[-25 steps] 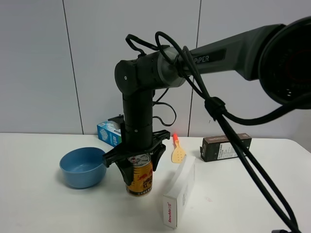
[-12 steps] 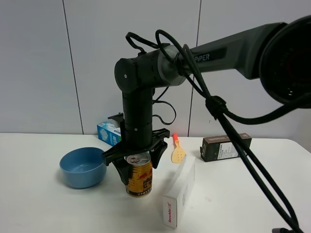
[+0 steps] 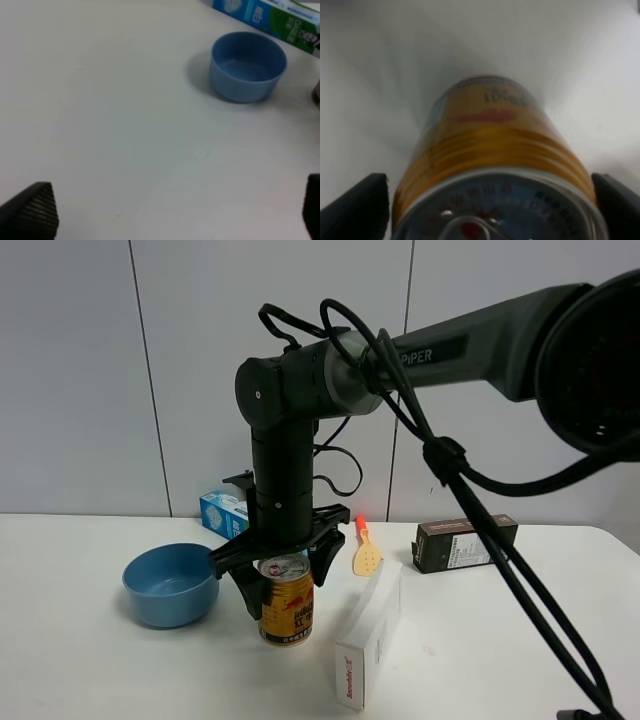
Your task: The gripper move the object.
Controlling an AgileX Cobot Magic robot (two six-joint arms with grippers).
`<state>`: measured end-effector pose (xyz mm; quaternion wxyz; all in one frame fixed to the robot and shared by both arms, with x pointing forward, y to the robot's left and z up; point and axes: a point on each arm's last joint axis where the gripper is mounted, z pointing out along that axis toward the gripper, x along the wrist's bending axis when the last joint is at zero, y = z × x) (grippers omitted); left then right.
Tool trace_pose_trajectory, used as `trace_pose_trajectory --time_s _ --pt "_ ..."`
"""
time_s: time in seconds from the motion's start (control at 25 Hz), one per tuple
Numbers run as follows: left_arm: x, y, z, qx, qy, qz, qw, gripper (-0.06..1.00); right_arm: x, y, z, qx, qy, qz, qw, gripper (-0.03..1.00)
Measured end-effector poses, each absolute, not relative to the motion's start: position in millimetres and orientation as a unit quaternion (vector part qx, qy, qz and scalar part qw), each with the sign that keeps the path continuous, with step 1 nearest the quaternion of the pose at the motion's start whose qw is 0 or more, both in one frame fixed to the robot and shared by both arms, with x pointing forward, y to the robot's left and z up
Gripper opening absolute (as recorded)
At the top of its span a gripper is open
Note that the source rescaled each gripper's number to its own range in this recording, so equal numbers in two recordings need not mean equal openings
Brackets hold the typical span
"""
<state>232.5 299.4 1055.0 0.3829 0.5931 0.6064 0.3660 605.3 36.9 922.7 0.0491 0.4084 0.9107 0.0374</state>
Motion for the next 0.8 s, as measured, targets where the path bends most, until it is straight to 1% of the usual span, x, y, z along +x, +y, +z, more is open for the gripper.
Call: trace_pose_trajectory --time_s 0.04,0.08,0.12,0.16,0.2,0.28,0.36,0.56,0.68,0.8 --pt "232 299 1055 0.593 0.606 0.366 0.383 1.00 605 37 923 0.408 0.911 0.037 0.049 0.43" --pt "232 299 1055 0.593 0.606 0.366 0.383 1.00 605 37 923 0.408 0.911 0.037 0.050 0.52" --pt "232 299 1055 0.593 0.606 0.366 0.383 1.00 605 37 923 0.408 0.911 0.037 0.050 0.62" --pt "232 299 1055 0.593 0.606 0.366 0.383 1.00 606 36 923 0.407 0.911 0.036 0.053 0.76" --pt "232 299 1055 0.593 0.606 0.366 0.383 1.00 606 36 923 0.405 0.912 0.034 0.058 0.86" --pt "232 299 1055 0.593 0.606 0.366 0.383 1.00 607 35 924 0.403 0.912 0.033 0.065 0.94" --pt "232 299 1055 0.593 0.606 0.366 0.383 1.00 607 35 927 0.403 0.912 0.035 0.066 0.98" --pt "232 299 1055 0.593 0.606 0.366 0.383 1.00 605 35 943 0.406 0.910 0.053 0.065 1.00" --pt "232 299 1055 0.593 0.606 0.366 0.383 1.00 601 35 967 0.409 0.907 0.081 0.060 1.00" --pt "232 299 1055 0.593 0.606 0.366 0.382 1.00 595 33 1002 0.412 0.901 0.120 0.059 1.00"
